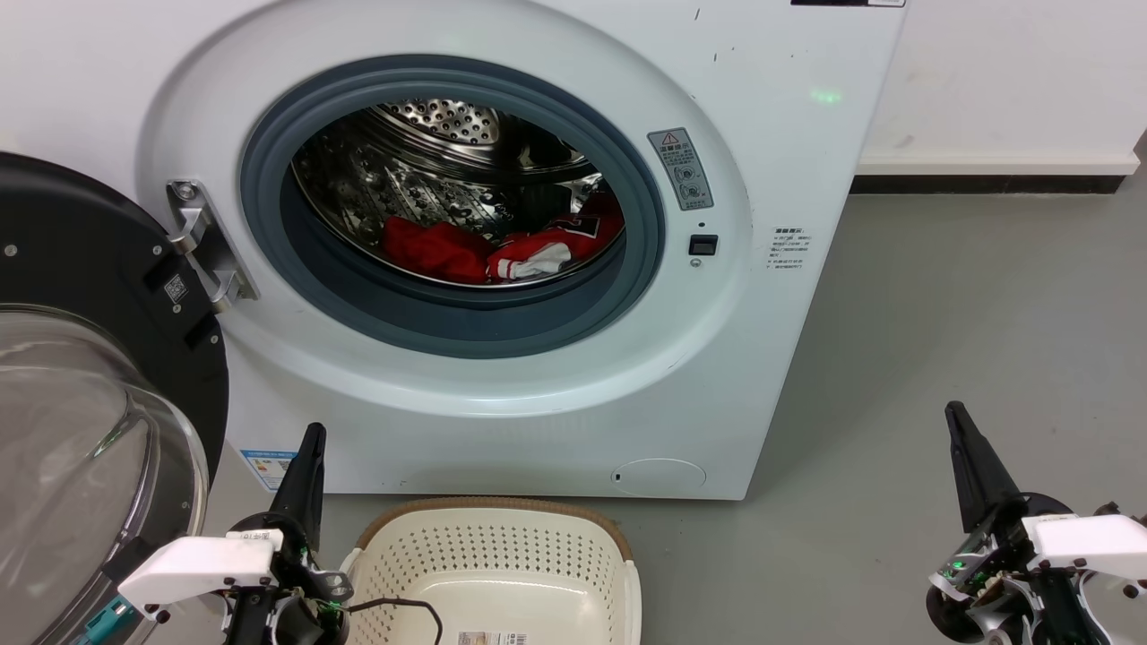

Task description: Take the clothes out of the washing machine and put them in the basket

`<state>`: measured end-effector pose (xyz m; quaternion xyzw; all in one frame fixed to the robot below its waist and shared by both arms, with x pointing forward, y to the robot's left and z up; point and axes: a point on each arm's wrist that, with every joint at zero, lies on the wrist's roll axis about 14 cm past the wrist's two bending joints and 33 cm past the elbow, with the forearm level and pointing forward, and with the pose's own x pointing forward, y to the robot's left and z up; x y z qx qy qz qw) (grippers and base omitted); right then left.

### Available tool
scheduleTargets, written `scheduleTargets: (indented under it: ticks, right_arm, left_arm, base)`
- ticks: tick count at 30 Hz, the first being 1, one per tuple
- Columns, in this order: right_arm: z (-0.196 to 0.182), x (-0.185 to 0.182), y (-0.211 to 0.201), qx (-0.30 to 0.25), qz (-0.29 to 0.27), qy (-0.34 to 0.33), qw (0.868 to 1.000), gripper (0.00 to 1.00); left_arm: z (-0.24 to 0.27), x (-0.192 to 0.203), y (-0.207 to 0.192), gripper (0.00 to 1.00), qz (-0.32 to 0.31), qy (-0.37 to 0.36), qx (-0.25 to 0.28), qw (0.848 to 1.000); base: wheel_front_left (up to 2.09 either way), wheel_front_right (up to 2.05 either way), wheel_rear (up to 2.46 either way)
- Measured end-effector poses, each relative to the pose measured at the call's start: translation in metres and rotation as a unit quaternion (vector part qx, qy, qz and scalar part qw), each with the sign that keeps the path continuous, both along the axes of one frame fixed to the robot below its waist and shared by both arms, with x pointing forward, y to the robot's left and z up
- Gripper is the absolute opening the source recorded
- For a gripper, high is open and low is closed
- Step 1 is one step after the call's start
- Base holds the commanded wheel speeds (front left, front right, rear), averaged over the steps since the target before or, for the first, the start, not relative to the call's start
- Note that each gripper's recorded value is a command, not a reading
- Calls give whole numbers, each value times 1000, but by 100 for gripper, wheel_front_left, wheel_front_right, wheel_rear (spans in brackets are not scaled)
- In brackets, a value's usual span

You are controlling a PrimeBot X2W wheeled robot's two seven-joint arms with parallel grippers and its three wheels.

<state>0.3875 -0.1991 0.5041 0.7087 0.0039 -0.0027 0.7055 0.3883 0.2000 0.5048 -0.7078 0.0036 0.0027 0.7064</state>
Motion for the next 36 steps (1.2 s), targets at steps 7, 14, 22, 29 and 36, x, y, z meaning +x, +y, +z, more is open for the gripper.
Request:
scheduleTargets:
  ticks: [7, 14, 22, 29, 36]
  right_arm:
    - [0, 0, 0, 0, 0, 0, 1000, 0]
    - [0, 0, 0, 0, 0, 0, 1000, 0]
    - [0, 0, 0, 0, 0, 0, 1000, 0]
    - [-31, -15, 0, 4, -5, 47, 999, 100]
    - [-31, -15, -2, -8, -16, 47, 999, 100]
  left_arm:
    - [0, 0, 0, 0, 0, 0, 0, 1000]
    - [0, 0, 0, 0, 0, 0, 0, 1000]
    - [0, 0, 0, 0, 0, 0, 0, 1000]
    - [-32, -15, -1, 100, 3, 47, -2, 999]
    - [-29, -15, 3, 100, 16, 44, 17, 999]
  base:
    - [0, 0, 0]
    - [0, 0, 0]
    - [0, 0, 0]
    - [0, 0, 0]
    - [0, 0, 0]
